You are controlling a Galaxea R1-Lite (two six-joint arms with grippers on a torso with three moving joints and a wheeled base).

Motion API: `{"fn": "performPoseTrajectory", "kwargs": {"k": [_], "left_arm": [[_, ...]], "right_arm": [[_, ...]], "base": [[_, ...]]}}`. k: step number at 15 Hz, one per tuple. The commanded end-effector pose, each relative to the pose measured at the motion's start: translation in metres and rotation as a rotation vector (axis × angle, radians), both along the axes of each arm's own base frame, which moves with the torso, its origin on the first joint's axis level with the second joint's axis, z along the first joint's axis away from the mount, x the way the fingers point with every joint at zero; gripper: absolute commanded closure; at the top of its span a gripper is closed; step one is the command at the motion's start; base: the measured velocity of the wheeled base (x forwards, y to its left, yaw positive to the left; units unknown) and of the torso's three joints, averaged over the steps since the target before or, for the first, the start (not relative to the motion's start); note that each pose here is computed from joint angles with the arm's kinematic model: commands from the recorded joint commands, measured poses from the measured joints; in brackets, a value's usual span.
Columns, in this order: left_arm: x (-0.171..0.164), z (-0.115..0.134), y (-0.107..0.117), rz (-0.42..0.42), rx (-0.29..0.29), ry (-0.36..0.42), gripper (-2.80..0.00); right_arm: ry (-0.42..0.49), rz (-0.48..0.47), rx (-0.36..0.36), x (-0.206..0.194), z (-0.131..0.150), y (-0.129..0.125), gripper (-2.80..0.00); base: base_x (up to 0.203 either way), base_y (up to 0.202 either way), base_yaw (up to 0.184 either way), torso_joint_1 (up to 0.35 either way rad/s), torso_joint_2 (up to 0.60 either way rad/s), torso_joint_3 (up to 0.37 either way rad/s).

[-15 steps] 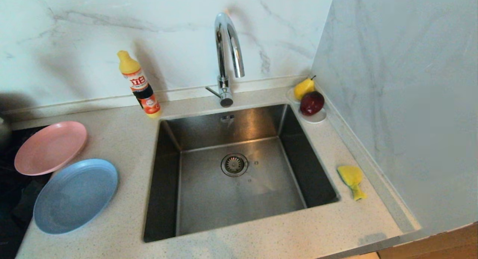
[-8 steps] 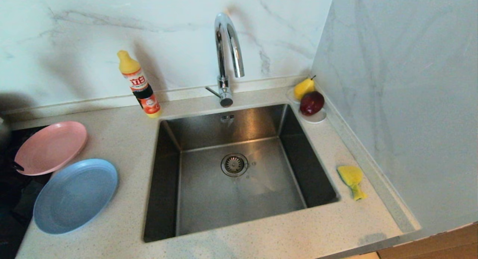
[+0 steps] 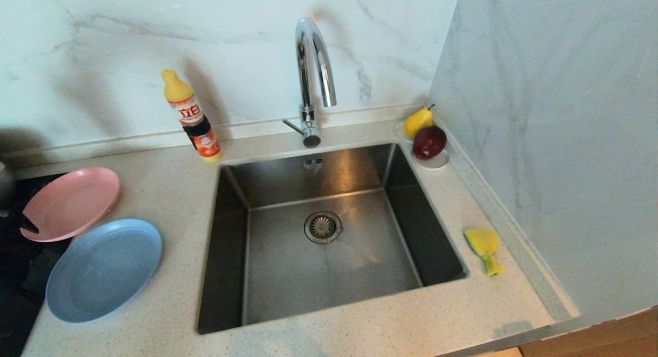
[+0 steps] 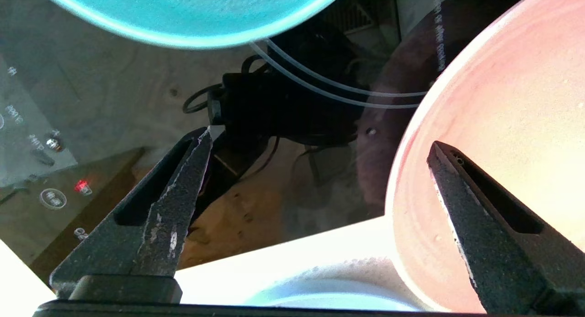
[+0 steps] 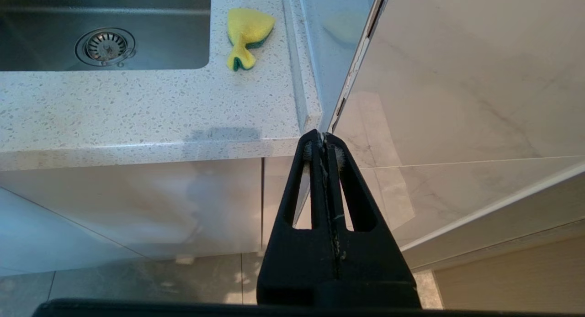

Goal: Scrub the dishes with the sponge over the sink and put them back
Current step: Place the plate on the plate

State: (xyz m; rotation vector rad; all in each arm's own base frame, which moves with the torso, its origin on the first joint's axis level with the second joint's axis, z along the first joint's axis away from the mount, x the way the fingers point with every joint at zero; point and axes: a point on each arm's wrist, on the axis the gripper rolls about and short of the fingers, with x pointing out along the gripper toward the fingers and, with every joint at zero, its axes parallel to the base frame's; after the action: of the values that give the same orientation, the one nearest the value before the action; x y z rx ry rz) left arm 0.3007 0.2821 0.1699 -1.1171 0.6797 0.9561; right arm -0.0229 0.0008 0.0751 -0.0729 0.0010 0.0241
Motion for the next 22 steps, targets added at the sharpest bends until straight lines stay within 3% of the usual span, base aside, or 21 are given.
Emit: {"fn": "performPoseTrajectory", "kwargs": {"k": [1, 18, 19, 22], "left_arm": [[0.0047, -0.0053, 0.0037, 0.005, -0.007, 0.004, -2.8], [0.009, -0.0012, 0.0075, 0.008, 0.017, -0.041, -2.8], [0.0089, -0.0016, 0.0074, 0.008, 0.015, -0.039, 0.0], [0.0106, -0.0075, 0.0089, 0.007, 0.006, -0.03, 0.0]], "right_arm": [[0.001, 0.002, -0.001, 0.0001, 0.0, 0.0, 0.0], [0.001, 0.001, -0.001, 0.0001, 0.0, 0.0, 0.0], [0.001, 0.001, -0.001, 0.0001, 0.0, 0.0, 0.0], [0.001, 0.001, -0.001, 0.0001, 0.0, 0.0, 0.0]], "base": [[0.0, 0.0, 0.0, 0.0, 0.0, 0.0], [0.0, 0.0, 0.0, 0.0, 0.0, 0.0], [0.0, 0.0, 0.0, 0.0, 0.0, 0.0], [0.0, 0.0, 0.0, 0.0, 0.0, 0.0]]}}
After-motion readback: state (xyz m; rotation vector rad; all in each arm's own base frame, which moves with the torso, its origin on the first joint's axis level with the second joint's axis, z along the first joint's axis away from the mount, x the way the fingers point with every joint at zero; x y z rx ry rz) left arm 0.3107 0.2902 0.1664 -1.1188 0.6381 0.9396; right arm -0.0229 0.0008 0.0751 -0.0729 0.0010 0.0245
